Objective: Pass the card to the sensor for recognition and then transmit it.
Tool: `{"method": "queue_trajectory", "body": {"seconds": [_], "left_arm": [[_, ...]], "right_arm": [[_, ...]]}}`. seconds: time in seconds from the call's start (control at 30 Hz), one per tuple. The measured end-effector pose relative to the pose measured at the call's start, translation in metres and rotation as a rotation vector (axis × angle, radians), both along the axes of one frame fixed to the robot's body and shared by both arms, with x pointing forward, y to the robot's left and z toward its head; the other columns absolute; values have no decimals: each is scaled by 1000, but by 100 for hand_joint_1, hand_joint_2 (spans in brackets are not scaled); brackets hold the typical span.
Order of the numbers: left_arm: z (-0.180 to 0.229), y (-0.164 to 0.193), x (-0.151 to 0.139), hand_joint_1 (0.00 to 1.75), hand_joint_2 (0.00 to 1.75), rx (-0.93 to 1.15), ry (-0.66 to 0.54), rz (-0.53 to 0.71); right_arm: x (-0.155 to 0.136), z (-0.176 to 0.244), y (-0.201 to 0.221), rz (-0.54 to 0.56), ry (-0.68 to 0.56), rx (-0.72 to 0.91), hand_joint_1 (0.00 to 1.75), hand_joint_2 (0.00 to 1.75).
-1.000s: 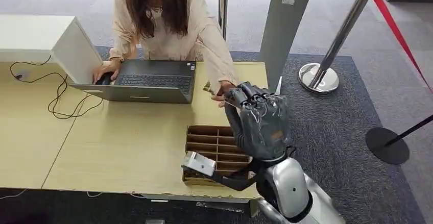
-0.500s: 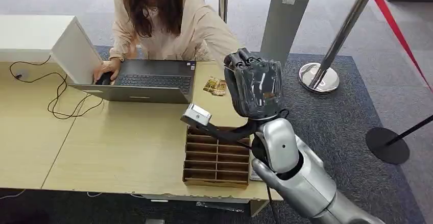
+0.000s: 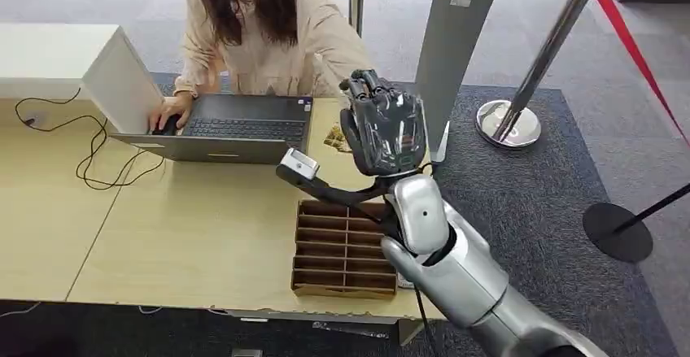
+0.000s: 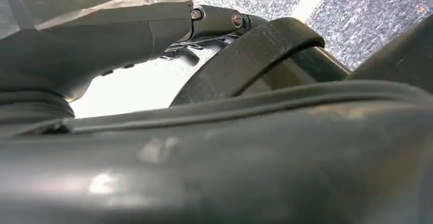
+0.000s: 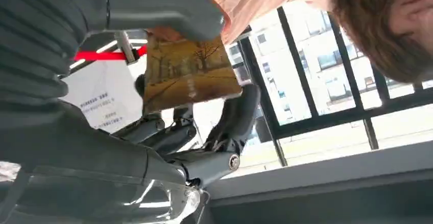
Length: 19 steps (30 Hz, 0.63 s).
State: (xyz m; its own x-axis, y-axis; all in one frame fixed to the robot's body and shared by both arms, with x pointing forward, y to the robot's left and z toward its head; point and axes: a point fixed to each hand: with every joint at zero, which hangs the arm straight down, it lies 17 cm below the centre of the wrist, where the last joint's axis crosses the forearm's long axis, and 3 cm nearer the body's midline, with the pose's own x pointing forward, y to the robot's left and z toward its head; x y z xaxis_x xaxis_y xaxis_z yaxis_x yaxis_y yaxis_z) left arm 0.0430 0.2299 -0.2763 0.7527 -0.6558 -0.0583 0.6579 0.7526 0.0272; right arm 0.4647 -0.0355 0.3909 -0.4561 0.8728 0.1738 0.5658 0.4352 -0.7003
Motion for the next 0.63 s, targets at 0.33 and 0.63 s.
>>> {"method": "queue_trajectory", "body": {"seconds": [0.33, 0.63], "left_arm": [[0, 1, -4, 0, 0, 7, 22, 25], [0, 1, -9, 0, 0, 11, 42, 76]], "right_arm": [[-42, -4, 13, 95, 11, 84, 0, 0], [-107, -33, -69, 211, 81, 517, 0, 0]]}}
